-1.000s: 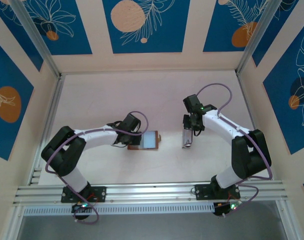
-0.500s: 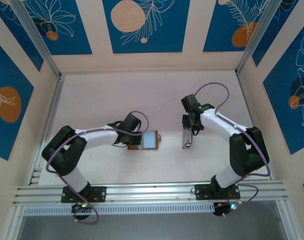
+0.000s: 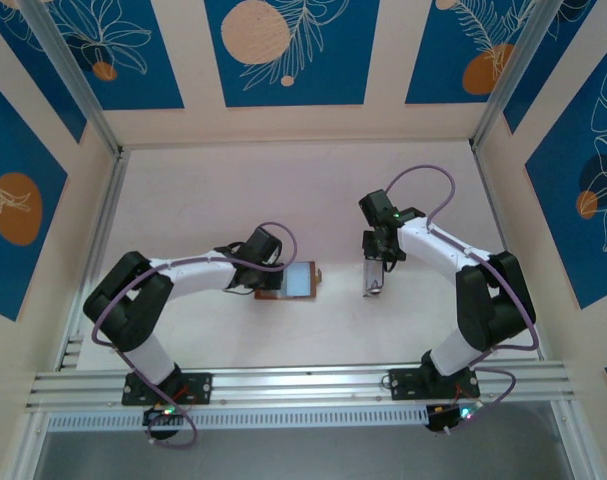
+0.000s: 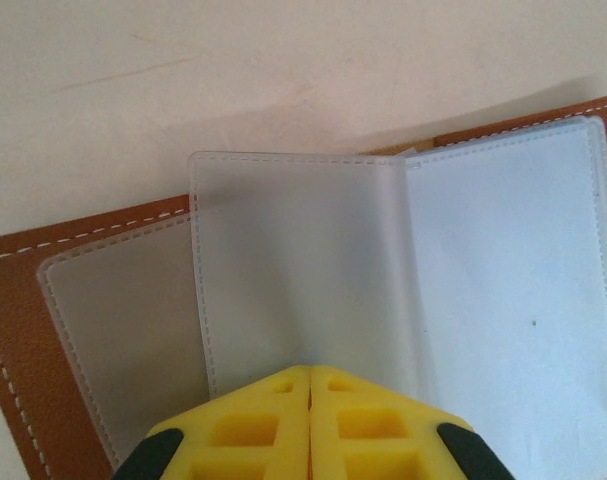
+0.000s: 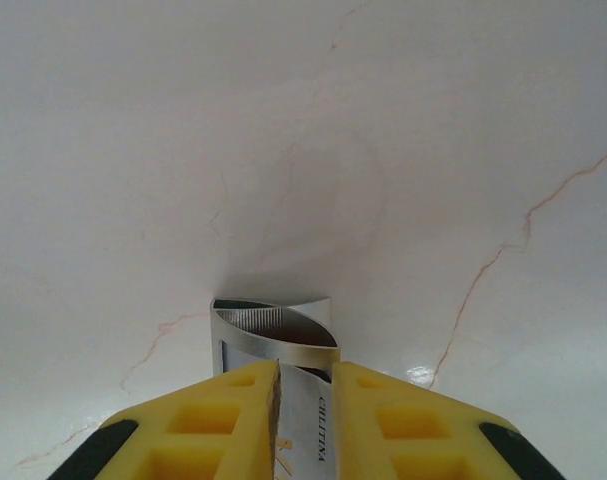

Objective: Put the credit cards into the card holder
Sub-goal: Pick up the credit card from the storage box.

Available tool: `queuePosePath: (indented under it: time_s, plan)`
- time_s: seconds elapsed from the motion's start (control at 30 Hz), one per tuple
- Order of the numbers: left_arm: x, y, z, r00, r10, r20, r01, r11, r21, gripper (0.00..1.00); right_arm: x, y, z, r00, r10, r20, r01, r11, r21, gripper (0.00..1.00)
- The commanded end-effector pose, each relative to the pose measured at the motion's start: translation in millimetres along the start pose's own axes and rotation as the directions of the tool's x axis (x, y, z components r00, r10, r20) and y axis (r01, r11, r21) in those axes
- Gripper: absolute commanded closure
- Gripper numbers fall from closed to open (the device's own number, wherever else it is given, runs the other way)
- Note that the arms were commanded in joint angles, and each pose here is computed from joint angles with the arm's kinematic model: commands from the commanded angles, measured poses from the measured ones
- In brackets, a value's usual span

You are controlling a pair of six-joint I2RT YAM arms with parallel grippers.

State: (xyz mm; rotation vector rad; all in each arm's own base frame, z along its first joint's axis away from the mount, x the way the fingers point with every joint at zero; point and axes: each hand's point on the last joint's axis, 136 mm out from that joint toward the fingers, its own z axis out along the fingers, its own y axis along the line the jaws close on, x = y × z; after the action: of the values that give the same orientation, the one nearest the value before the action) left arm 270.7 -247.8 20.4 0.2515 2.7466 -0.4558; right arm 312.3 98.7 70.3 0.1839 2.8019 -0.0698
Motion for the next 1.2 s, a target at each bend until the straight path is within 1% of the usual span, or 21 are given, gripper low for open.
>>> queuePosePath:
  time_s: [0.0,0.27,0.8,1.17]
  plan:
    - [47.5,26.4,12.8,0.988,-0.013,-0.156,-0.001,0.996,-0.092,0.93,-1.8,-2.1,-5.0,1.0,-0.019,0.008,0.018,0.999,0.033,0.79]
    - [48.0,26.6,13.7,0.987,-0.016,-0.157,0.001,0.996,-0.09,0.93,-9.2,-3.7,-17.5,0.998,-0.015,0.06,0.013,1.0,0.026,0.78]
    - [47.2,26.3,12.5,0.988,-0.013,-0.156,-0.001,0.996,-0.091,0.93,-2.2,4.3,-0.9,0.999,-0.038,0.003,0.038,0.999,0.021,0.78]
    - [46.7,27.0,11.8,0.988,-0.011,-0.154,-0.004,0.996,-0.095,0.93,3.9,12.7,-2.5,0.998,-0.063,-0.009,0.062,0.998,-0.009,0.79]
